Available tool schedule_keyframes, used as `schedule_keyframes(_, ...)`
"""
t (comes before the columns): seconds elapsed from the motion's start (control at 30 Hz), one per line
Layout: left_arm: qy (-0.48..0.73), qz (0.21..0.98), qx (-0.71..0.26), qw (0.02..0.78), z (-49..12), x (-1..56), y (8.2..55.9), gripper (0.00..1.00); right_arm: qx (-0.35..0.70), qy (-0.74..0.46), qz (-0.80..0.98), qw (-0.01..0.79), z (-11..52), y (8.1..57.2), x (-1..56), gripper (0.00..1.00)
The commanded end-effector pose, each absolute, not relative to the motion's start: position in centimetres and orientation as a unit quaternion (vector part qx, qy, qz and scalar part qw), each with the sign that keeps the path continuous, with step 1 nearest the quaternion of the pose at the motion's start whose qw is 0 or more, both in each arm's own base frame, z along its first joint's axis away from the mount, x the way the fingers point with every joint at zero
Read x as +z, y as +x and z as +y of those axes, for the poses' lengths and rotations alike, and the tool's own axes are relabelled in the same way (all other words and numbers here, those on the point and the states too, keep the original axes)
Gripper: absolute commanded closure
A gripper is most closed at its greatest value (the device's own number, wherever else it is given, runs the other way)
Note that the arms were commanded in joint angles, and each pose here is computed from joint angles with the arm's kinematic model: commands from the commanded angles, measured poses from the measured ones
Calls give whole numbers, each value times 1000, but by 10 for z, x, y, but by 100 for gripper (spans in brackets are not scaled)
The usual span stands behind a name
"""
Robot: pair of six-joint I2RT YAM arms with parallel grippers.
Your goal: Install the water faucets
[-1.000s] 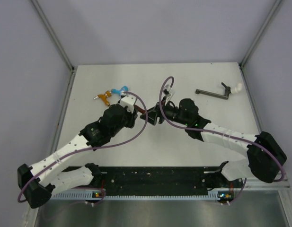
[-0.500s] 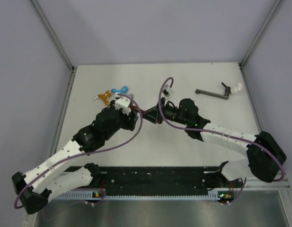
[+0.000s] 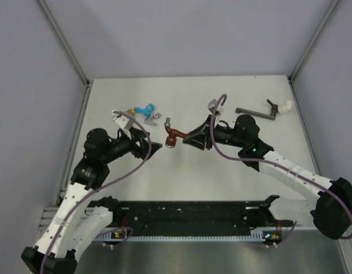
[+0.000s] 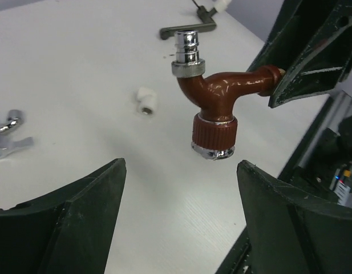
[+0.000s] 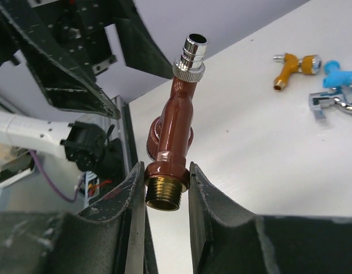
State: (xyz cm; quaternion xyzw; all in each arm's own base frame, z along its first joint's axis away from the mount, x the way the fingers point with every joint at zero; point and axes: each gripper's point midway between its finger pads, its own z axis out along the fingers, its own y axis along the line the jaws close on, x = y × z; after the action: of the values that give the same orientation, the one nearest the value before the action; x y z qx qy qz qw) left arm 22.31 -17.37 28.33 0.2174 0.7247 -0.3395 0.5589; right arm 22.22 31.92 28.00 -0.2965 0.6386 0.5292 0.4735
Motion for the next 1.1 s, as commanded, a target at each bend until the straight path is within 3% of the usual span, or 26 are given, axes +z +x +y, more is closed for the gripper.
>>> schedule_keyframes(0.0, 306, 647, -465, 521, -209, 306, 189, 17, 556, -371, 576, 470, 319, 192, 312, 100)
schedule_keyframes(0.3, 312, 604, -540, 496, -227, 328, 188, 21, 580, -399, 531, 471, 321, 177, 321, 100)
schedule_keyframes(0.57, 256, 613, -601, 444, -241, 320, 202, 30, 582, -399, 517, 486, 322, 180, 323, 100)
schedule_keyframes(1.07, 231, 574, -648, 444, -248, 332, 194, 38, 587, -391, 513, 488, 325, 184, 320, 100)
